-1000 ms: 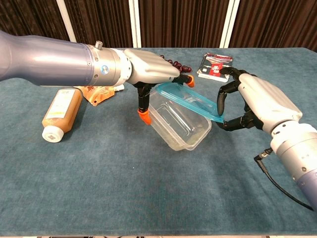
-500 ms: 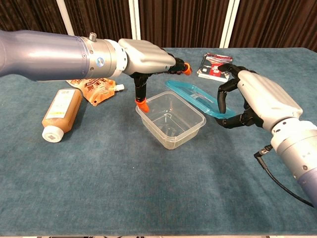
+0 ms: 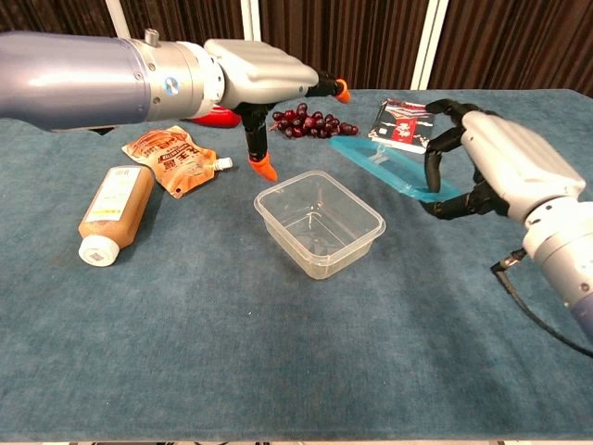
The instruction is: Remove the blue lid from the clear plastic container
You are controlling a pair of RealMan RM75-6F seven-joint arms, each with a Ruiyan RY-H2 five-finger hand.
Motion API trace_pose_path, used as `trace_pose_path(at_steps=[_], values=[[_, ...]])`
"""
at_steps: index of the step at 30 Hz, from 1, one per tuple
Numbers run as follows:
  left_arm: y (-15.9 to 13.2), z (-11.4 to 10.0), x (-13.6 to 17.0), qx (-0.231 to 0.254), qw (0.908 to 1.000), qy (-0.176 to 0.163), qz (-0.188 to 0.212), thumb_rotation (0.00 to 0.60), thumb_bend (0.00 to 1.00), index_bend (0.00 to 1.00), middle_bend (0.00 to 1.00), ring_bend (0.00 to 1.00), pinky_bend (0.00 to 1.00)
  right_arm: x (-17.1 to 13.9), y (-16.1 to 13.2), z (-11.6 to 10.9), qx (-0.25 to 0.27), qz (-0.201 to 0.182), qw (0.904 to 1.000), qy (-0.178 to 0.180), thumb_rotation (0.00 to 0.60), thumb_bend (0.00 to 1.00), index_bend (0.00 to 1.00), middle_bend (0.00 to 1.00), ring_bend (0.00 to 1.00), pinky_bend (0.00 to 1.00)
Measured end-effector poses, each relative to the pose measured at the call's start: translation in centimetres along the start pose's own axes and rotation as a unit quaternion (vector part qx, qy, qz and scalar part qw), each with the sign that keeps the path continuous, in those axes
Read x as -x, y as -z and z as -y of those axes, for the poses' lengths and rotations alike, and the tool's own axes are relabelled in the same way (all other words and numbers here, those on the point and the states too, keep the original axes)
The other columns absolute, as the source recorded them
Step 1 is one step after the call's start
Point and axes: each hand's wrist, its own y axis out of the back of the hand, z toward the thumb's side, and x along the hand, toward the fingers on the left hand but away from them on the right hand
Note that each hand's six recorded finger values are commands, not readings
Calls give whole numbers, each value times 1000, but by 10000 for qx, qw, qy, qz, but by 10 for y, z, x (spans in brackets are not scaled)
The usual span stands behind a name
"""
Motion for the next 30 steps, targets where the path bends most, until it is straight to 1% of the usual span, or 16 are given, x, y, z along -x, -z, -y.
trace_pose_path(at_steps=[6, 7, 9, 12, 13, 14, 15, 16, 18, 19, 20, 22, 27, 30], values=[[15, -8, 14, 104, 9998, -87, -125, 600, 0, 0, 0, 0, 0, 10, 25, -20, -335, 119, 9992, 175, 600, 681, 728, 110, 0, 0], [19, -10, 18, 142, 9997, -107, -162, 600, 0, 0, 0, 0, 0, 11, 30, -23, -402, 157, 9989, 184, 600, 681, 721, 110, 0, 0], [25, -11, 25, 226, 9994, -133, -226, 600, 0, 0, 0, 0, 0, 11, 43, -28, -549, 275, 9980, 174, 600, 681, 673, 110, 0, 0], [34, -12, 40, 396, 9984, -179, -363, 600, 0, 0, 0, 0, 0, 8, 64, -35, -717, 507, 9961, 101, 600, 681, 499, 85, 0, 0], [39, -13, 47, 454, 9979, -197, -423, 600, 0, 0, 0, 0, 0, 6, 69, -36, -776, 577, 9953, 70, 600, 670, 419, 61, 0, 0], [42, -13, 52, 489, 9975, -210, -469, 600, 0, 0, 0, 0, 0, 3, 76, -38, -866, 651, 9941, 29, 600, 646, 331, 33, 0, 0], [46, -13, 58, 515, 9971, -224, -515, 600, 0, 0, 0, 0, 0, 2, 80, -39, -934, 694, 9932, 0, 600, 623, 271, 20, 0, 0], [50, -13, 65, 541, 9966, -239, -577, 600, 0, 0, 0, 0, 0, 0, 83, -39, -993, 736, 9923, -28, 600, 580, 180, 6, 0, 0], [57, -12, 78, 579, 9958, -244, -664, 600, 0, 0, 0, 0, 0, -5, 89, -40, -1147, 827, 9899, -97, 600, 523, 52, 0, 0, 0], [60, -12, 85, 599, 9954, -234, -709, 600, 0, 0, 0, 0, 0, -7, 92, -40, -1227, 864, 9886, -128, 600, 496, 18, 0, 0, 0], [64, -10, 93, 621, 9948, -220, -771, 600, 0, 0, 0, 0, 0, -10, 95, -41, -1340, 912, 9866, -171, 600, 471, 3, 0, 0, 0], [71, -6, 108, 659, 9937, -185, -882, 600, 0, 0, 0, 0, 0, -15, 100, -42, -1506, 992, 9833, -238, 600, 392, 0, 0, 0, 0], [83, 6, 146, 694, 9914, -106, -1102, 600, 0, 0, 0, 0, 0, -35, 120, -54, -1883, 1339, 9720, -420, 600, 297, 0, 0, 0, 0], [89, 16, 171, 750, 9893, -73, -1247, 600, 0, 0, 0, 0, 0, -46, 133, -66, -2050, 1519, 9658, -465, 600, 258, 0, 0, 0, 0]])
